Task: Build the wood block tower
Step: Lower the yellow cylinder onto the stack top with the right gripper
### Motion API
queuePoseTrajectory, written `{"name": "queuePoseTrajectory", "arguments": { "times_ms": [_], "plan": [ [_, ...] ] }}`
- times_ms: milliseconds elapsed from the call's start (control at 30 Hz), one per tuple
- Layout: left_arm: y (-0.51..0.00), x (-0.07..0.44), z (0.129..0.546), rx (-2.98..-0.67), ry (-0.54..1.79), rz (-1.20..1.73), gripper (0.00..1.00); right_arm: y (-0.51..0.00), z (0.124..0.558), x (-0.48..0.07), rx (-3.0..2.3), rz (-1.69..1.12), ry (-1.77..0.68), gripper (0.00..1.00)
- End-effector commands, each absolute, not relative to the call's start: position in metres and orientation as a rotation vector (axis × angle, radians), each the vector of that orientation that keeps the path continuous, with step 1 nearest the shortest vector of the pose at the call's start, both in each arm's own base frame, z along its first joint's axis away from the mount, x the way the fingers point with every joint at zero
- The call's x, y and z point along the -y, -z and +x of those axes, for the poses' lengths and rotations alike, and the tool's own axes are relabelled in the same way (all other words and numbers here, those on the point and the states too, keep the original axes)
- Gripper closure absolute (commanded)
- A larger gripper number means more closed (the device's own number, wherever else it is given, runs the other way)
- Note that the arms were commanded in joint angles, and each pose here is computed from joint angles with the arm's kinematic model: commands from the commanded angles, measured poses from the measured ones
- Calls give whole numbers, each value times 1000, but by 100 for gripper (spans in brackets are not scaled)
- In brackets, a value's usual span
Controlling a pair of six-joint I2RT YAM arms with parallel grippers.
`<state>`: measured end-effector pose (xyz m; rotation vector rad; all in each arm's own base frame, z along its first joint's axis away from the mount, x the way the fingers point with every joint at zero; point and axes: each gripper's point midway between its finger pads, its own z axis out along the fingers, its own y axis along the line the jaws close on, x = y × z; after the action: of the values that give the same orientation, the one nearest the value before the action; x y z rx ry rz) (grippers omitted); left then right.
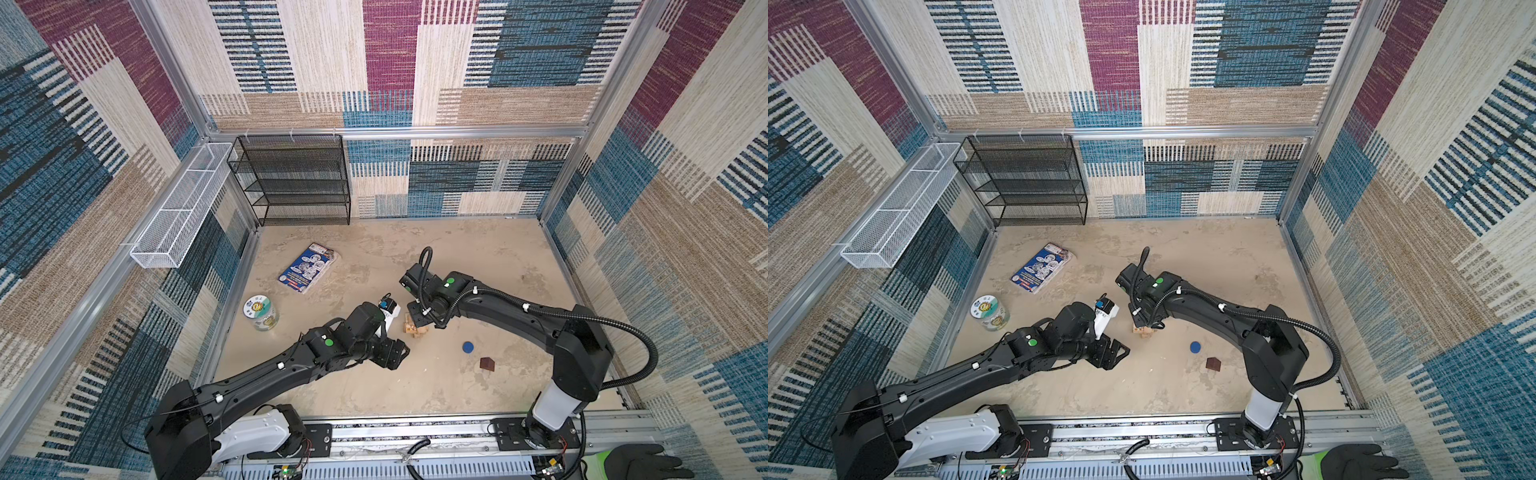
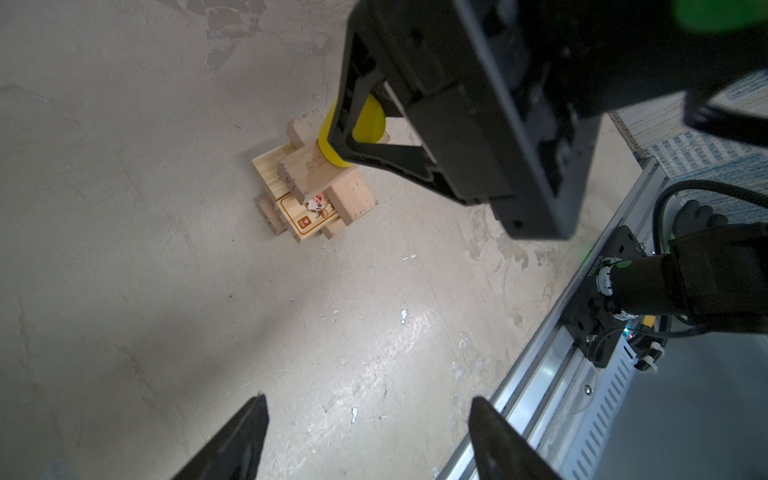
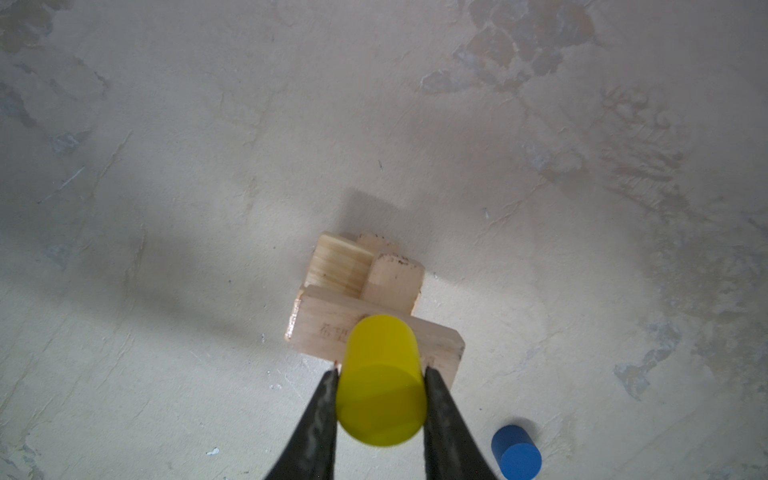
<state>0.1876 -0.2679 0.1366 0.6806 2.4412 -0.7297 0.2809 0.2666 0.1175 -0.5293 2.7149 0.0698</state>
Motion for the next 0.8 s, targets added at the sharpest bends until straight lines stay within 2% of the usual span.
{"name": "queuePoseTrajectory", "arguments": {
  "times_ms": [0,767],
  "plan": [
    [-138,268,188,-2427,728,698,19,-123,285,-268,-2696,-520,-76,84],
    [-139,267,187,-2423,727,704,20,-123,285,-271,-2702,-523,-95,82]
  ]
}}
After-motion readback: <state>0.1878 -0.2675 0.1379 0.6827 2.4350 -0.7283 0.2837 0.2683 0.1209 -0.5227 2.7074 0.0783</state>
